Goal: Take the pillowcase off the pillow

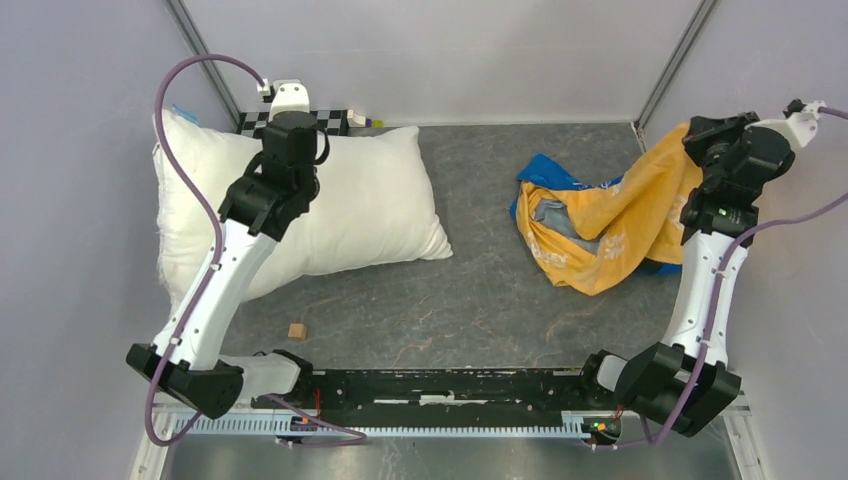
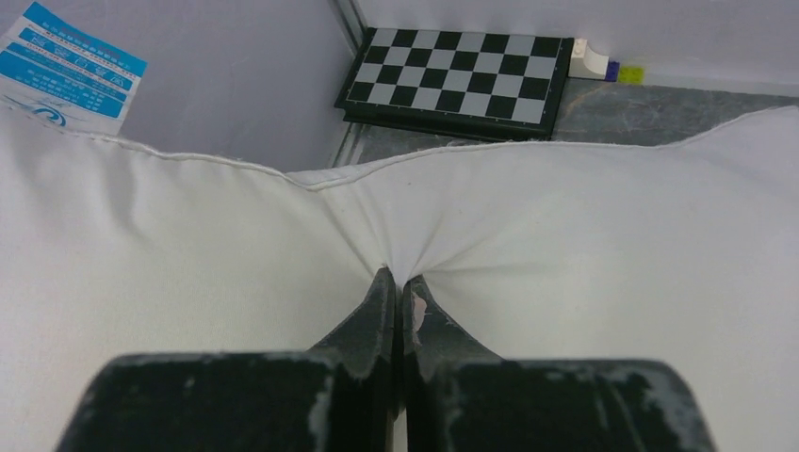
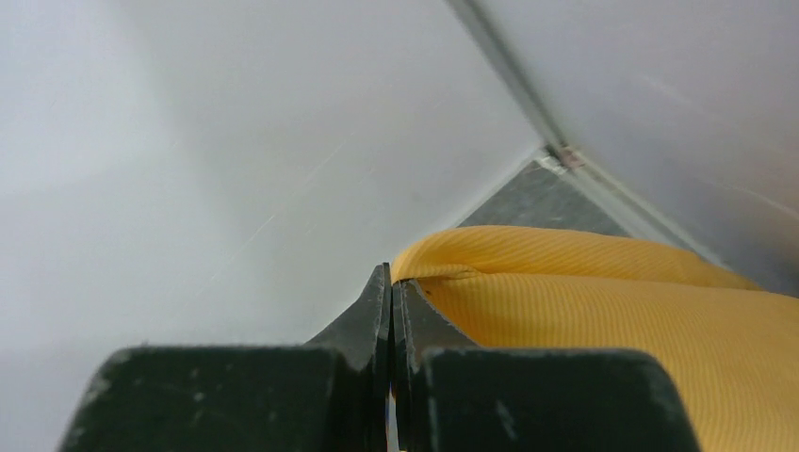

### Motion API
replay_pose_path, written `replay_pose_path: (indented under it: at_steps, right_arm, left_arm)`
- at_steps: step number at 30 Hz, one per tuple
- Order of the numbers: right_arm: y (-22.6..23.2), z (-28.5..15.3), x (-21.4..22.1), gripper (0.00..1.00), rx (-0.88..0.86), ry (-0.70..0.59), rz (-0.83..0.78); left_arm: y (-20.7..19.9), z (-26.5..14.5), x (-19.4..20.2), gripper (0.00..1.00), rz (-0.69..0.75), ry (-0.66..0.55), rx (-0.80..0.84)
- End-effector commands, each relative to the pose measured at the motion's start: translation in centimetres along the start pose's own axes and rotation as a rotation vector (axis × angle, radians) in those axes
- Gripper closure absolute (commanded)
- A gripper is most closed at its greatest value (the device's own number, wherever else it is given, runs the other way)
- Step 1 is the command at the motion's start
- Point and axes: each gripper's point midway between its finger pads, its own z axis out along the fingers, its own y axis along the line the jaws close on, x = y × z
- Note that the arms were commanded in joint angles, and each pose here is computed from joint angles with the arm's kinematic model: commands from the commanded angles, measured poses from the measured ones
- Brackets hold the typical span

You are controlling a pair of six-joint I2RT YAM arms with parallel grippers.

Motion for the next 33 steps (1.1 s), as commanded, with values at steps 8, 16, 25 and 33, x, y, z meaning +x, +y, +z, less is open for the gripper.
replay_pose_path:
  at_steps: [8, 16, 25, 33]
  right_arm:
    - [15.2, -1.1, 4.8, 1.0, -0.445, 0.146, -0.243]
    - [25.6, -2.5, 3.7, 1.0, -0.772, 0.116, -0.282]
    - [18.0, 1.1, 8.0, 0.02, -0.428, 0.205, -0.344]
    - [10.3, -2.0, 11.7, 0.02, -0.337, 0.166, -0.482]
  left_arm:
    - [-3.6, 4.6, -6.3, 0.98, -0.115, -0.082, -0.015]
    - [-5.9, 6.4, -11.7, 0.98, -0.203, -0.118, 0.028]
    - [-8.8, 8.8, -6.7, 0.27, -0.194, -0.026, 0.096]
    - [-10.5, 4.3, -1.1, 0.02, -0.345, 0.05, 0.33]
